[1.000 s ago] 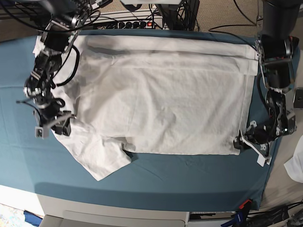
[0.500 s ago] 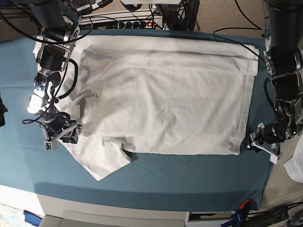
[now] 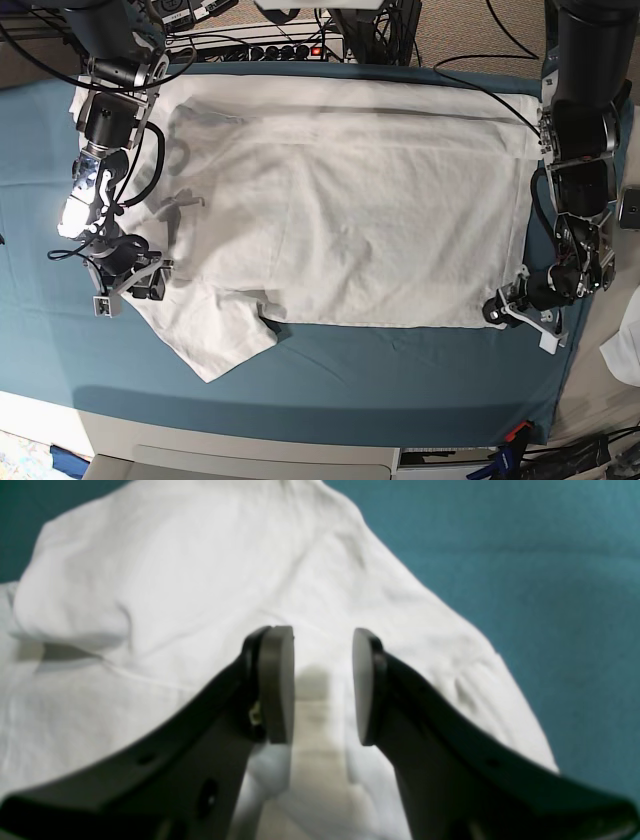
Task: Fold the T-shirt properly
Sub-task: 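Reach both grippers down to the shirt's hem corners, then grasp the hem corners with both grippers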
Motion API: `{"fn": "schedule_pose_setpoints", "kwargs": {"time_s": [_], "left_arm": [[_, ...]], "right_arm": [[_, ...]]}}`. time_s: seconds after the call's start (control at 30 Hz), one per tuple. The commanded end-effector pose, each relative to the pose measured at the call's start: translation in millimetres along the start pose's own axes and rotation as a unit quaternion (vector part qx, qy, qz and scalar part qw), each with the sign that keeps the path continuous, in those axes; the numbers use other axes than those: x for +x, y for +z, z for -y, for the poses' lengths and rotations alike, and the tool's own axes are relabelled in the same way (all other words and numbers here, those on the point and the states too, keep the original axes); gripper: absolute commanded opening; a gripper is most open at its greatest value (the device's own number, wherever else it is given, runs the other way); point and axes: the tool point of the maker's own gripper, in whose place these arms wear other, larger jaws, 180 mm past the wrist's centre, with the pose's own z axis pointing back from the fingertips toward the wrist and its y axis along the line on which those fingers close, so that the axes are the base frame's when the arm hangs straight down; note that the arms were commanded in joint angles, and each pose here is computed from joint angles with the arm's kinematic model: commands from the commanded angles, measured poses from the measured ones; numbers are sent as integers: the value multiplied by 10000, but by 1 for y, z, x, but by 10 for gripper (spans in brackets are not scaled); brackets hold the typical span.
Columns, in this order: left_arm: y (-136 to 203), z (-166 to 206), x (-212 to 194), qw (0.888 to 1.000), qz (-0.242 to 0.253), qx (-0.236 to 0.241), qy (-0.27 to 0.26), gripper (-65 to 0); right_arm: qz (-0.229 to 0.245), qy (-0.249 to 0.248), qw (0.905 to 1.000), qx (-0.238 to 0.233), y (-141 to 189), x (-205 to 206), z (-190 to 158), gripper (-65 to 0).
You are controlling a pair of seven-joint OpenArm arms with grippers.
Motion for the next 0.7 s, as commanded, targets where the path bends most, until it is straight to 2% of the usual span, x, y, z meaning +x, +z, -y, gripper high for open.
{"fn": "schedule_pose_setpoints", "kwargs": {"time_s": [0.0, 0.03, 0.07, 0.13, 0.2, 0.33, 0.67], "left_arm": [[7, 2, 21, 9998, 168, 5, -95, -518], [8, 2, 21, 9998, 171, 9, -95, -605], [8, 1, 22, 9998, 175, 16, -97, -650], [8, 1, 22, 9998, 175, 18, -98, -650], [8, 1, 22, 9998, 174, 12, -96, -650], [10, 10, 22, 9994, 187, -244, -170, -650], [10, 21, 20, 9983, 116, -564, -130, -650]], "right_arm": [[369, 62, 9993, -63, 5, 29, 9, -449], [324, 113, 9993, -111, 5, 28, 11, -448], [249, 195, 9994, -163, 5, 26, 13, -442], [120, 346, 9987, -343, 6, 22, 20, -360], [61, 301, 9968, -736, 7, 20, 35, -285], [20, 81, 9912, -1319, 15, 20, 61, -281], [-58, -20, 9850, -1722, 25, 8, 101, -281]]}}
